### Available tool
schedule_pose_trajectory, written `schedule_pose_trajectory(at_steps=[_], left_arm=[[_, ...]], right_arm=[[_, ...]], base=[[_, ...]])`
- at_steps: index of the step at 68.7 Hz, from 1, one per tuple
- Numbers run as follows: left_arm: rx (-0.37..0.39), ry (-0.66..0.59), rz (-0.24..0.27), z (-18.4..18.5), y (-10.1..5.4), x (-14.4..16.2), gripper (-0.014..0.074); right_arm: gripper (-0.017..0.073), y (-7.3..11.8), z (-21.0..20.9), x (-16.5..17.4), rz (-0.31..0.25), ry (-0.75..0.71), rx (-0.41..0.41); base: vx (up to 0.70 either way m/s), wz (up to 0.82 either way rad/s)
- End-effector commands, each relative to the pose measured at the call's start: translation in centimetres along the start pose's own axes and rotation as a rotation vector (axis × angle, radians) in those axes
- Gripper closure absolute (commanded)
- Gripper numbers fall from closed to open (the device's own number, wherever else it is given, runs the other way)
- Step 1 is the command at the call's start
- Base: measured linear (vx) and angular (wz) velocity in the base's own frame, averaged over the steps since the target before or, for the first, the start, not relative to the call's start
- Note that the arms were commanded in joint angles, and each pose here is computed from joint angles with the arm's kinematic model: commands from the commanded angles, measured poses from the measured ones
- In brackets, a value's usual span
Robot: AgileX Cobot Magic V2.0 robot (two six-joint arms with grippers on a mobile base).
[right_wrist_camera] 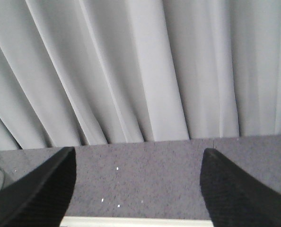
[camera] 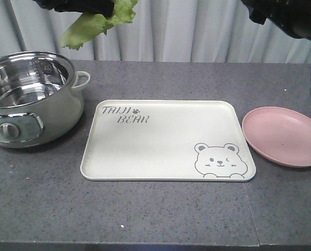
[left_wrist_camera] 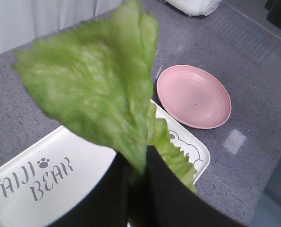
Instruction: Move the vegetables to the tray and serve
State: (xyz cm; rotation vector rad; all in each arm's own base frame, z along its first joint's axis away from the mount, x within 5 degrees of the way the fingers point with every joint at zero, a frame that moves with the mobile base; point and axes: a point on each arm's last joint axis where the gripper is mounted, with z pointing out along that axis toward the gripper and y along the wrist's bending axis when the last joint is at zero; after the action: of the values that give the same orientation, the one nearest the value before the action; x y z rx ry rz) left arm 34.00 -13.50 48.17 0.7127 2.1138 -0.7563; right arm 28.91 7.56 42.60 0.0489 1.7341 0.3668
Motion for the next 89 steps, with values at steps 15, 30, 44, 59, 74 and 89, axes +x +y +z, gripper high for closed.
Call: schedule_pose_trajectory(at_steps=[15,30,44,59,74,89], left_arm=[[0.031,-0.095,0.033,-2.4,-2.1,-1.1,0.0601],[0.031,-0.095,0.033,-2.4,-2.1,-1.1,0.0601],[0.032,-0.095,0.03,-2.4,-2.1,-1.1,0.0601],[0.05,-0.084,0.035,-1.8,-2.5,-1.0,0.0601],[0.123,-0.02,0.061,2.5,-3.8,-0.6,0.0601],[0.126,-0.04,0.04,4.2,-3.4,-0.8,0.0601]], right_arm=[[0.0071,1.1,-1.4,-0.9,0.056,0.053,-0.102],[0.0071,2.7,-2.1,-1.4,0.122,0.102,-0.299],[0.007,0.1,-3.3,-4.9,0.227,0.047,-0.474],[0.0069,-3.8,-1.2,-4.0,0.355,0.134,-0.717],[0.0069,-3.3,1.9,-2.2,0.372,0.134,-0.871],[0.0069,-2.2,4.2,0.0,0.317,0.173,-0.898]], base=[[0.0,0.0],[0.0,0.0],[0.0,0.0],[0.0,0.0],[0.0,0.0],[0.0,0.0]])
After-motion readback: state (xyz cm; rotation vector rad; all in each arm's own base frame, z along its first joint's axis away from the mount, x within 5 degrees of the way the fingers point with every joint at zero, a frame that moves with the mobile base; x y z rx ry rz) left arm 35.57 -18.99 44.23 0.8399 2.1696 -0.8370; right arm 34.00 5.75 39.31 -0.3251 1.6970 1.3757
